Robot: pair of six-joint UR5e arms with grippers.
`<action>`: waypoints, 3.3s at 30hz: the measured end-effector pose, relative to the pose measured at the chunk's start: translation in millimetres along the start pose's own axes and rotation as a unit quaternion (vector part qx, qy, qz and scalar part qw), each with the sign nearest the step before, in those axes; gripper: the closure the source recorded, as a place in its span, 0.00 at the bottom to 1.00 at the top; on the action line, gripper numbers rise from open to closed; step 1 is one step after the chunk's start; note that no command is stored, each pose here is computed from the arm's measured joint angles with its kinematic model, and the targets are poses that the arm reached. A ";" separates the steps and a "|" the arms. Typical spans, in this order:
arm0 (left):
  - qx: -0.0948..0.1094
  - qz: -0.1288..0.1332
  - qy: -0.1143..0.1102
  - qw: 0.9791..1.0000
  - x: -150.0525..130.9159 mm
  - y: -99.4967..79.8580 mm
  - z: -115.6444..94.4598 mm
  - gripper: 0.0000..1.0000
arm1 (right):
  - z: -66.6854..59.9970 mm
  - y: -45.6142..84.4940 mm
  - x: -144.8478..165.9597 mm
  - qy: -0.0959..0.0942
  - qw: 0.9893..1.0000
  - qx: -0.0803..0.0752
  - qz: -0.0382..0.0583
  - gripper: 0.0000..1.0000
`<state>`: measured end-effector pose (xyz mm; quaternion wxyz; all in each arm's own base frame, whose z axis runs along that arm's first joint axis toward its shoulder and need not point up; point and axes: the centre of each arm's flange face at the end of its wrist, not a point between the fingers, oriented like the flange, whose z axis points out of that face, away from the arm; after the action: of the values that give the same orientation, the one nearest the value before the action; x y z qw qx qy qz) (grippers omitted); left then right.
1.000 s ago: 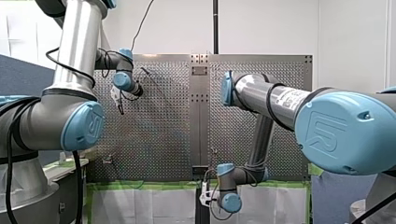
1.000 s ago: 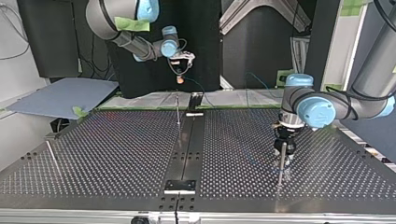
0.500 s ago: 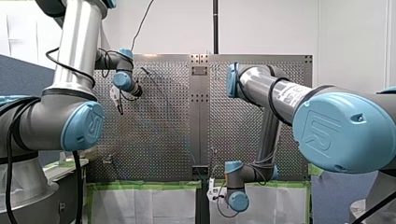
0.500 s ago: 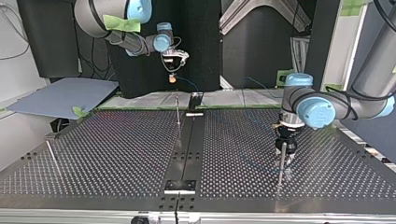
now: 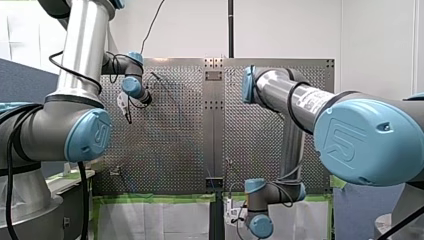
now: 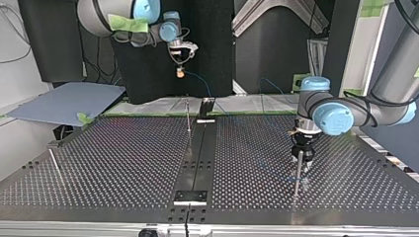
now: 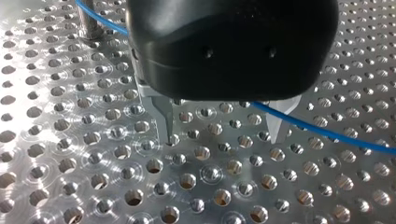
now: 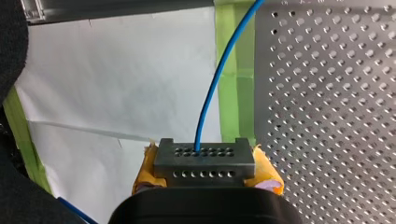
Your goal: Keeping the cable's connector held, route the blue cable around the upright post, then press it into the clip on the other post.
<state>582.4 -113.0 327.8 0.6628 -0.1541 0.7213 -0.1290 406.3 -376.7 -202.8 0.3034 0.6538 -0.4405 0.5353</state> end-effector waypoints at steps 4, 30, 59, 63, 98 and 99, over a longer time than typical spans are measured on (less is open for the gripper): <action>0.001 -0.001 0.000 1.000 0.2 -0.8 -0.2 0.01 | -6.9 0.9 12.1 0.015 1.000 -0.001 0.002 1.00; -0.007 0.000 -0.003 1.000 0.2 -0.1 -0.4 0.01 | -52.7 26.4 108.5 0.074 0.997 -0.008 0.029 1.00; -0.008 -0.001 -0.016 1.000 -2.6 -2.0 0.6 0.01 | -18.7 44.2 127.0 0.115 0.993 0.008 0.028 1.00; -0.019 -0.010 -0.013 1.000 -1.7 -0.4 -1.0 0.01 | -18.7 44.2 126.8 0.115 0.993 0.008 0.028 1.00; -0.003 -0.183 -0.002 0.983 20.9 12.2 -17.9 0.01 | -19.0 44.3 125.5 0.112 0.993 0.007 0.028 1.00; -0.002 -0.189 -0.004 0.982 20.3 12.4 -19.2 0.01 | -19.0 44.3 125.6 0.112 0.993 0.007 0.028 1.00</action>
<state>561.1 -110.0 306.0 0.6290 -0.2894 0.6769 -0.2498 363.0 -410.7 -80.1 0.3313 0.5794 -0.4176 0.6166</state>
